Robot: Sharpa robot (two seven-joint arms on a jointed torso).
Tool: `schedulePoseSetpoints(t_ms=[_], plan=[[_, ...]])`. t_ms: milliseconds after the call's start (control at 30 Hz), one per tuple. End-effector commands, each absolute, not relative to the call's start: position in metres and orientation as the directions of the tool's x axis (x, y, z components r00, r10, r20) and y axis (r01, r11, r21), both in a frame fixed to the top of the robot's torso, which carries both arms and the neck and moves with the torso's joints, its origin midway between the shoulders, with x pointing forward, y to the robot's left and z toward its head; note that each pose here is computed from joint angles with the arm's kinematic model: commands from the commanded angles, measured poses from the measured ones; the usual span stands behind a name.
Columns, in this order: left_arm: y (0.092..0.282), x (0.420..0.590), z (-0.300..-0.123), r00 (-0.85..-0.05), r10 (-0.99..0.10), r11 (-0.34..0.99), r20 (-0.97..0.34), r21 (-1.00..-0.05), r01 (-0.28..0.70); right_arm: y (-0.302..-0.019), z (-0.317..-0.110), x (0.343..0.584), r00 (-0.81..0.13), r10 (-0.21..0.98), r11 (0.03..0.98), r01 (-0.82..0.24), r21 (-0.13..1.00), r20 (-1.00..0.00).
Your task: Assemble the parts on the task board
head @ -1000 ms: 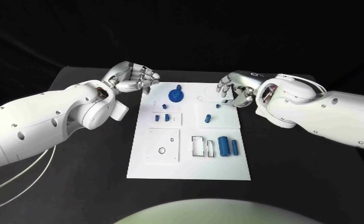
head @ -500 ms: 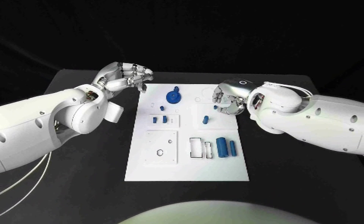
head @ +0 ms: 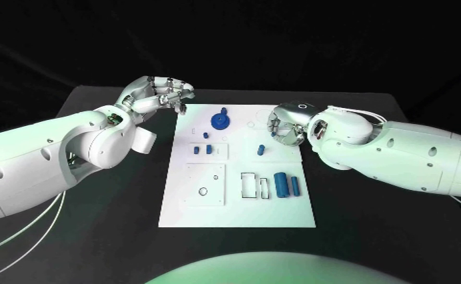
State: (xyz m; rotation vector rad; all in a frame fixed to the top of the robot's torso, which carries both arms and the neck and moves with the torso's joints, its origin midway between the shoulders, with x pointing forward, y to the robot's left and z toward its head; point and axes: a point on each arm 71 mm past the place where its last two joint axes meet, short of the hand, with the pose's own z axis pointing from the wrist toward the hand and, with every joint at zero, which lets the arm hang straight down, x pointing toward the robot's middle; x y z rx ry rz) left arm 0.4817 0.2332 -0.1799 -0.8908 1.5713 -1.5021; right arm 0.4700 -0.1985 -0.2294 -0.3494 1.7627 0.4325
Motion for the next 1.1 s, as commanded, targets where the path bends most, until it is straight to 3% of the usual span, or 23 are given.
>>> schedulePoseSetpoints(t_ms=[33, 1100], plan=[[0.231, 0.481, -0.178, -0.472, -0.88, 0.034, -0.042, -0.999, 0.026, -0.199, -0.231, 0.471, -0.217, -0.018, 0.888, -0.452, 0.085, -0.976], [0.23, 0.48, -0.179, -0.479, -0.876, 0.048, -0.047, -0.999, 0.01, -0.188, -0.247, 0.469, -0.213, -0.074, 0.9, -0.434, 0.027, -0.974]])
